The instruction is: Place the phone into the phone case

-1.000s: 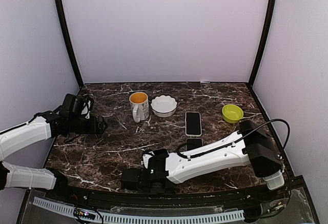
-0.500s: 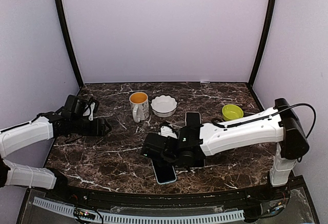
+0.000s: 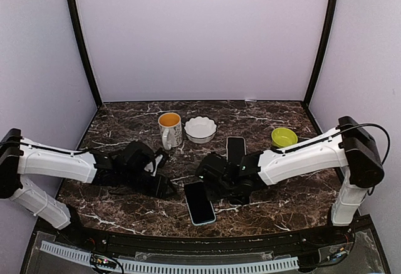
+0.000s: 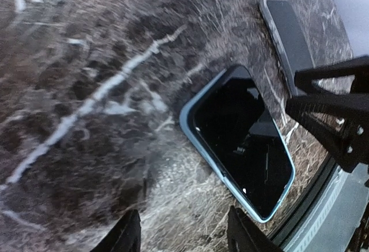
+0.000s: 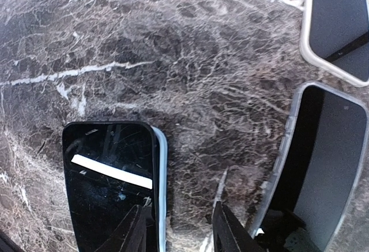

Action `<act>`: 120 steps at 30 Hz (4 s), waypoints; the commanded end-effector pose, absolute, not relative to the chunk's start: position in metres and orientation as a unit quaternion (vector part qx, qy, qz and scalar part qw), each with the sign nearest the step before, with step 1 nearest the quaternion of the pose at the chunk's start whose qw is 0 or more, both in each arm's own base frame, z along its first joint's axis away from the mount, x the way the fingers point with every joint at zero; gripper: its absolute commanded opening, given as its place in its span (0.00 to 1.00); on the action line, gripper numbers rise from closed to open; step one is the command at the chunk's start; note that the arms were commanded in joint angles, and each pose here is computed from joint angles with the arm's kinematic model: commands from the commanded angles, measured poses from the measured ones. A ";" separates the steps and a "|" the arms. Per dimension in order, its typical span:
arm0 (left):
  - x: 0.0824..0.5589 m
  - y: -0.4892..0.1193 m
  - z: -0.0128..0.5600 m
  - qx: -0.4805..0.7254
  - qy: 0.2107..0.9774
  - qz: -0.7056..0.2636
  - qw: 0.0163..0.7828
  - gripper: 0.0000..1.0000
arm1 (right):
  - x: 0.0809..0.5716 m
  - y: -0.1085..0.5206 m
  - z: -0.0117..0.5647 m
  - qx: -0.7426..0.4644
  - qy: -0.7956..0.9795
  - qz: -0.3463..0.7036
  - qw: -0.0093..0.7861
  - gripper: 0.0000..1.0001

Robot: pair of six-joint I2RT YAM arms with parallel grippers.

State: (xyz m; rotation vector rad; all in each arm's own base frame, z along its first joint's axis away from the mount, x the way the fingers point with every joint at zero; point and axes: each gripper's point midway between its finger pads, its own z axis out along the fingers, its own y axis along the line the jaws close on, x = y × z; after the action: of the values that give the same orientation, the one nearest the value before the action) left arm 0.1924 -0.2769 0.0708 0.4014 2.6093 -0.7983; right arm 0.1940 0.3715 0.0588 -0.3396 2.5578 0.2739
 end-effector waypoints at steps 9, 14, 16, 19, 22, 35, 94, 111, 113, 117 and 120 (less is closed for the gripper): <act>0.179 -0.322 0.021 0.143 0.946 -0.265 0.122 0.34 | 0.193 0.375 0.053 -0.176 0.941 0.164 0.238 0.39; 0.182 -0.332 0.009 0.136 0.945 -0.270 0.124 0.34 | 0.194 0.377 0.052 -0.210 0.934 0.162 0.241 0.39; 0.183 -0.338 0.006 0.148 0.946 -0.258 0.127 0.34 | 0.196 0.375 0.047 -0.216 0.934 0.158 0.238 0.38; 0.182 -0.337 -0.003 0.149 0.952 -0.234 0.130 0.34 | 0.196 0.370 0.039 -0.220 0.937 0.141 0.230 0.36; 0.174 -0.337 -0.013 0.134 0.957 -0.226 0.119 0.33 | 0.194 0.359 0.033 -0.213 0.944 0.120 0.222 0.34; 0.166 -0.349 0.015 0.151 0.955 -0.212 0.140 0.31 | 0.184 0.328 0.043 -0.153 0.953 0.123 0.229 0.44; 0.147 -0.334 0.025 0.229 0.934 -0.208 0.178 0.34 | 0.147 0.347 0.018 -0.195 0.959 0.123 0.164 0.45; 0.127 -0.350 -0.004 0.297 0.926 -0.188 0.139 0.29 | 0.171 0.379 0.032 -0.232 0.943 0.144 0.192 0.49; 0.123 -0.355 -0.001 0.307 0.920 -0.201 0.136 0.30 | 0.172 0.370 0.031 -0.228 0.945 0.135 0.193 0.49; 0.116 -0.368 0.004 0.335 0.907 -0.214 0.140 0.30 | 0.172 0.344 0.032 -0.213 0.950 0.121 0.195 0.50; 0.115 -0.375 0.008 0.345 0.902 -0.215 0.145 0.29 | 0.172 0.329 0.039 -0.204 0.951 0.113 0.202 0.51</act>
State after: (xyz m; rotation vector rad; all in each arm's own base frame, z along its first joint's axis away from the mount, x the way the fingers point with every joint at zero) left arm 0.1393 -0.3724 0.0207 0.8527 2.5604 -0.6098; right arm 0.1680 0.3516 0.0330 -0.6158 2.6647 0.3565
